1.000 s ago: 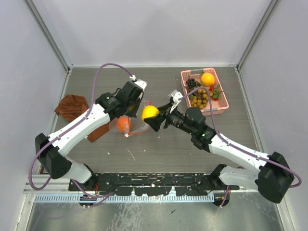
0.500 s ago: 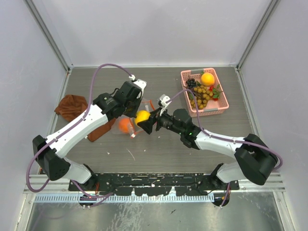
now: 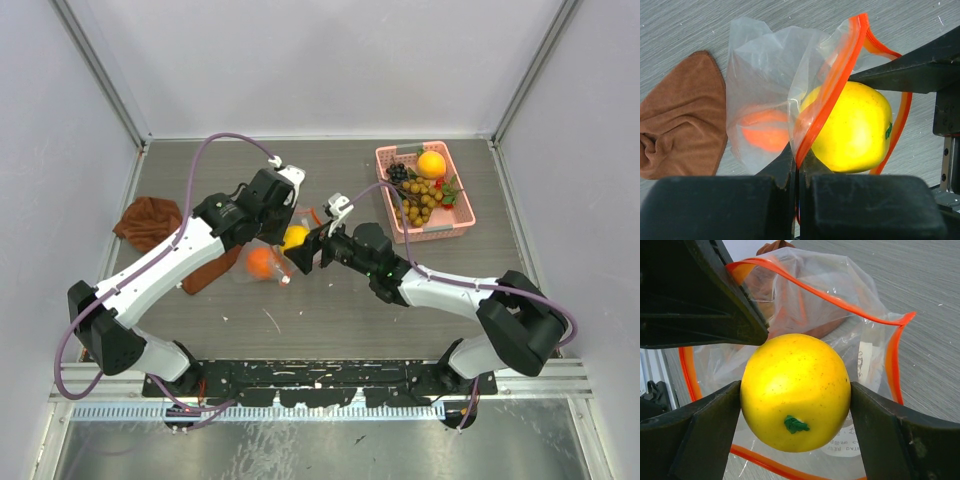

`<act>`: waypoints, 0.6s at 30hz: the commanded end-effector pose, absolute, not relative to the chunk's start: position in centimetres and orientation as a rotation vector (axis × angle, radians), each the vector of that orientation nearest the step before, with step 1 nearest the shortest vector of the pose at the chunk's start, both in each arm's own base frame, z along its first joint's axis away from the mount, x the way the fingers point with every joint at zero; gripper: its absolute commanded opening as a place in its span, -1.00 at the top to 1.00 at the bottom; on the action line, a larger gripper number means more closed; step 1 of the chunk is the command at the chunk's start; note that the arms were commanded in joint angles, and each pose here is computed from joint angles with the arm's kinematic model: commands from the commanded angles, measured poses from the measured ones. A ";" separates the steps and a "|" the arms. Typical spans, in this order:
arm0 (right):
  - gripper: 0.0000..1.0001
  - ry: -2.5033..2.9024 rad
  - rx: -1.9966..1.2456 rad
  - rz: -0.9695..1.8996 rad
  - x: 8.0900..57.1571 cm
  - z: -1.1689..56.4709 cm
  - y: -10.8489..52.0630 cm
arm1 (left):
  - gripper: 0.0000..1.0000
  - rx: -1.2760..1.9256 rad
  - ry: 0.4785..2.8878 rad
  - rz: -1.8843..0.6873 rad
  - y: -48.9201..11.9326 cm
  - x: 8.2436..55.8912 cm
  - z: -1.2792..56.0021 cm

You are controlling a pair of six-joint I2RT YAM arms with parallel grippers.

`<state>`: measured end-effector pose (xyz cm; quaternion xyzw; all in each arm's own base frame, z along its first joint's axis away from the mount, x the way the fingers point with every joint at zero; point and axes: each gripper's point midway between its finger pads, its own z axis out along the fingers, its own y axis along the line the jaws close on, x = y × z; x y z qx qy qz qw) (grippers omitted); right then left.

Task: Place the food in the zip-top bag and seal the zipper
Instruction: Place the fake fruit in the zipper food storage bag.

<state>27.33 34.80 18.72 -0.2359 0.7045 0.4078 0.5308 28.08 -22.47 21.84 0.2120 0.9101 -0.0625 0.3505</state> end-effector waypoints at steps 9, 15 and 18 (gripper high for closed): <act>-0.90 1.607 -0.488 0.936 28.7 22.4 34.5 | 1.00 0.520 2.285 -0.246 -23.2 28.3 24.3; -0.91 1.631 -0.464 0.910 28.5 23.3 33.6 | 1.00 0.516 2.285 -0.239 -23.1 28.3 24.3; -0.90 1.652 -0.448 0.880 28.1 24.1 32.4 | 1.00 0.513 2.288 -0.233 -23.0 28.4 24.2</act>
